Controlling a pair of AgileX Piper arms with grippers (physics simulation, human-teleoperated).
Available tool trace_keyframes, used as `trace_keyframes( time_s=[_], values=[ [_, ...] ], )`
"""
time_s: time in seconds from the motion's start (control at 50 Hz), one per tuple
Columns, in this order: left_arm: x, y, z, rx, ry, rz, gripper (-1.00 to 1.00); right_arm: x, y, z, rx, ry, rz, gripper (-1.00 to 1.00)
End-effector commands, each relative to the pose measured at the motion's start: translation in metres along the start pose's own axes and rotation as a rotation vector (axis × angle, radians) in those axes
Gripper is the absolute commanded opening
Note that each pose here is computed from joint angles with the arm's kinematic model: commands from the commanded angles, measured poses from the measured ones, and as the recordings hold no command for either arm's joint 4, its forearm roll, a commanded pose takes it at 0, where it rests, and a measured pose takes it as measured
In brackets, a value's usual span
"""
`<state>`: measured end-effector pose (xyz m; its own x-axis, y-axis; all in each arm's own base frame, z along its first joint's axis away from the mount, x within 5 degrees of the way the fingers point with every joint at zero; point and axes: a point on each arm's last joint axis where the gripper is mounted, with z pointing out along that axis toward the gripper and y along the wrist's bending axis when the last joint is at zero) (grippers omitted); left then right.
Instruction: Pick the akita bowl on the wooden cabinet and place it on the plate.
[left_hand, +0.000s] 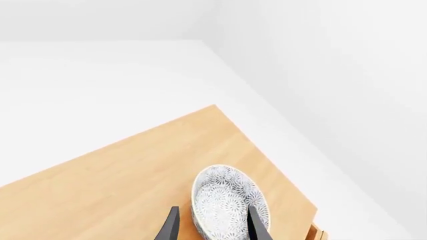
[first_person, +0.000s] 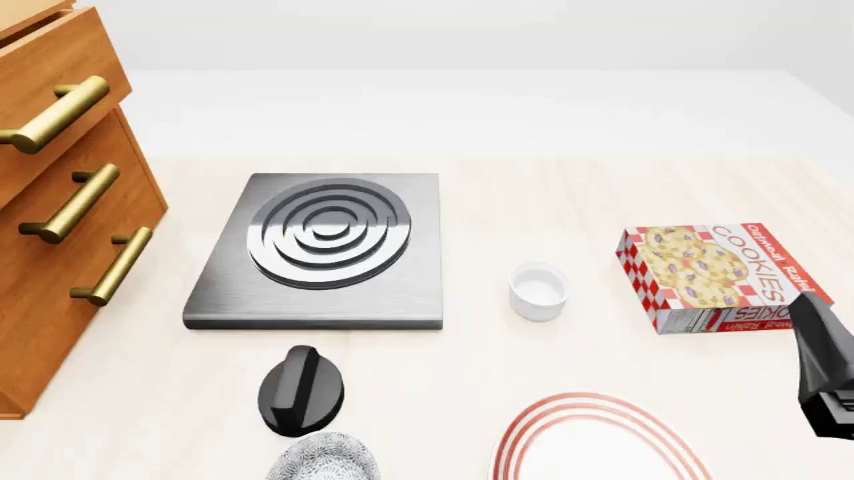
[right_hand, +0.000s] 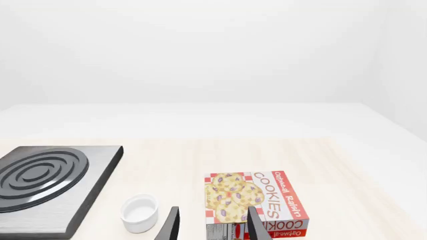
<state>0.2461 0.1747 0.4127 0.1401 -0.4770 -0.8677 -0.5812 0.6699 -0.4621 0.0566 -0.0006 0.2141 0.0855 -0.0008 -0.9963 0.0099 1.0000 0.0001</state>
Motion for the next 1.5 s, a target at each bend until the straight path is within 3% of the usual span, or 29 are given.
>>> trace_keyframes(
  time_s=[0.02, 0.7, 0.74, 0.76, 0.86, 0.96, 1.02, 1.5],
  values=[
    [0.005, 0.002, 0.006, -0.002, 0.009, 0.0, 1.0, 0.0, 0.0, 0.0, 0.0, 0.0, 0.0, 1.0],
    [0.016, 0.004, 0.019, -0.002, 0.03, 0.01, 1.0, 0.0, 0.0, 0.0, 0.0, 0.0, 0.0, 1.0],
    [0.013, 0.003, 0.018, 0.002, 0.018, 0.044, 1.0, 0.0, 0.0, 0.0, 0.0, 0.0, 0.0, 1.0],
    [0.004, 0.012, 0.016, -0.024, -0.011, 0.059, -1.0, 0.0, 0.0, 0.0, 0.0, 0.0, 0.0, 1.0],
    [0.002, 0.009, 0.011, -0.009, -0.032, 0.054, -1.0, 0.0, 0.0, 0.0, 0.0, 0.0, 0.0, 1.0],
    [0.003, -0.004, -0.011, 0.067, -0.085, -0.008, -1.0, 0.0, 0.0, 0.0, 0.0, -0.001, 0.0, 1.0],
    [-0.002, -0.006, -0.015, 0.064, -0.09, 0.01, -1.0, 0.0, 0.0, 0.0, 0.0, 0.0, 0.0, 1.0],
    [-0.023, -0.026, -0.056, 0.124, -0.12, -0.048, -1.0, 0.0, 0.0, 0.0, 0.0, 0.0, 0.0, 1.0]
  ],
)
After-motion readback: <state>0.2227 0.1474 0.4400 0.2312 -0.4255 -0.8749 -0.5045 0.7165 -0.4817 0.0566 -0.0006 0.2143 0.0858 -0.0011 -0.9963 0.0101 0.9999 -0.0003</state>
